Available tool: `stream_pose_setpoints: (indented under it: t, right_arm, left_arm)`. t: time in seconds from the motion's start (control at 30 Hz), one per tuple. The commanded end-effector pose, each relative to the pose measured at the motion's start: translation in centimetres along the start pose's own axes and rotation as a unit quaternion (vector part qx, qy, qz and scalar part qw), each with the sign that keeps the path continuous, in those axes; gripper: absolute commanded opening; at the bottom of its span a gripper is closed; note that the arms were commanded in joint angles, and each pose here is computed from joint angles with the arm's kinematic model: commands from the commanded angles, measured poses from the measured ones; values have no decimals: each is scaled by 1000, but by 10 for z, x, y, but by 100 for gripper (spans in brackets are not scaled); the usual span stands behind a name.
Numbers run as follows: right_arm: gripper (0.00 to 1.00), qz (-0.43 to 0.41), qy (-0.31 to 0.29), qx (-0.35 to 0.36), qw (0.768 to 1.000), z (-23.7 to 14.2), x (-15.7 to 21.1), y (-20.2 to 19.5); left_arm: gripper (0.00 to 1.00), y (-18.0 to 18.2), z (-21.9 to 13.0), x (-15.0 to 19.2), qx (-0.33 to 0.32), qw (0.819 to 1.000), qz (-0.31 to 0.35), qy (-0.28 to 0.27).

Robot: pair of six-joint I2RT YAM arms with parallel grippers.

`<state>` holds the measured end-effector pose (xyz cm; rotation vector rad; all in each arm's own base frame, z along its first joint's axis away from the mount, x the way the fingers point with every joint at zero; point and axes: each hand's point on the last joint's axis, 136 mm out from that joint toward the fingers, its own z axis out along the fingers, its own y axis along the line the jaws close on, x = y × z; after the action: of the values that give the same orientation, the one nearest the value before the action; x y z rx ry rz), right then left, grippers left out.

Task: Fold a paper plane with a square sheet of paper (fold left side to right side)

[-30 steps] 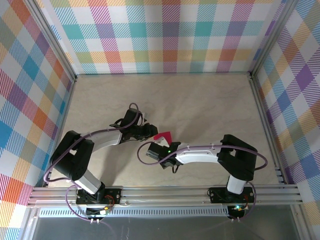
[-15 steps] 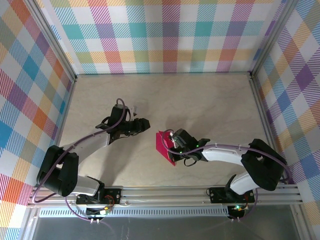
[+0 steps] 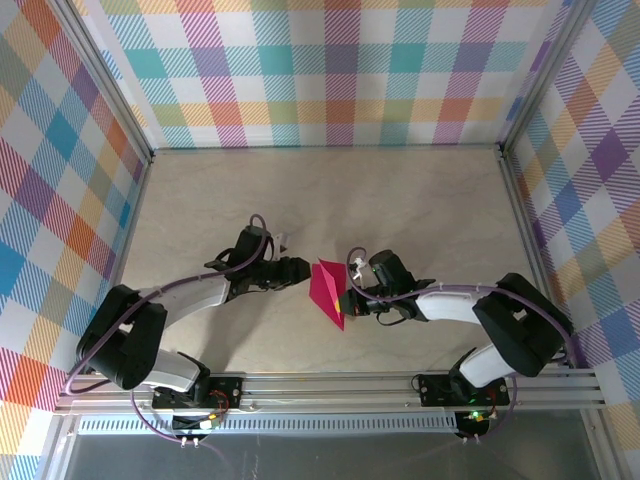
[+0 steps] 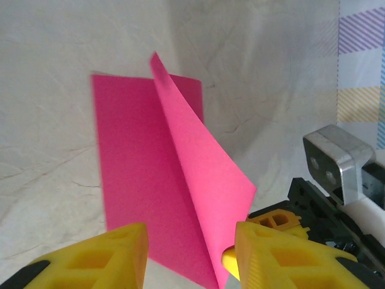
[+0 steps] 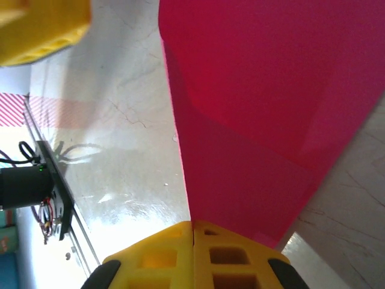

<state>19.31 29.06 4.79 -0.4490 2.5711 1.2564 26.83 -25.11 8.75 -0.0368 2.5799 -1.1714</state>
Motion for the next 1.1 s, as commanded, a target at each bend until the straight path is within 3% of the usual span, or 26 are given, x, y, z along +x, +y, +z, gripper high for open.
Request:
stream_pose_setpoints:
  t: [0.0, 0.4, 1.07]
  right_arm:
    - [0, -2, 8, -41, 999, 3, 1, 8]
    - [0, 12, 14, -41, 999, 8, 4, -3]
    - [0, 19, 21, -40, 999, 12, 6, -8]
  left_arm:
    - [42, -3, 12, 4, 5, 1000, -2, 5]
    - [41, 6, 38, 16, -28, 999, -2, 29]
    - [41, 3, 61, 17, -27, 999, -5, 39]
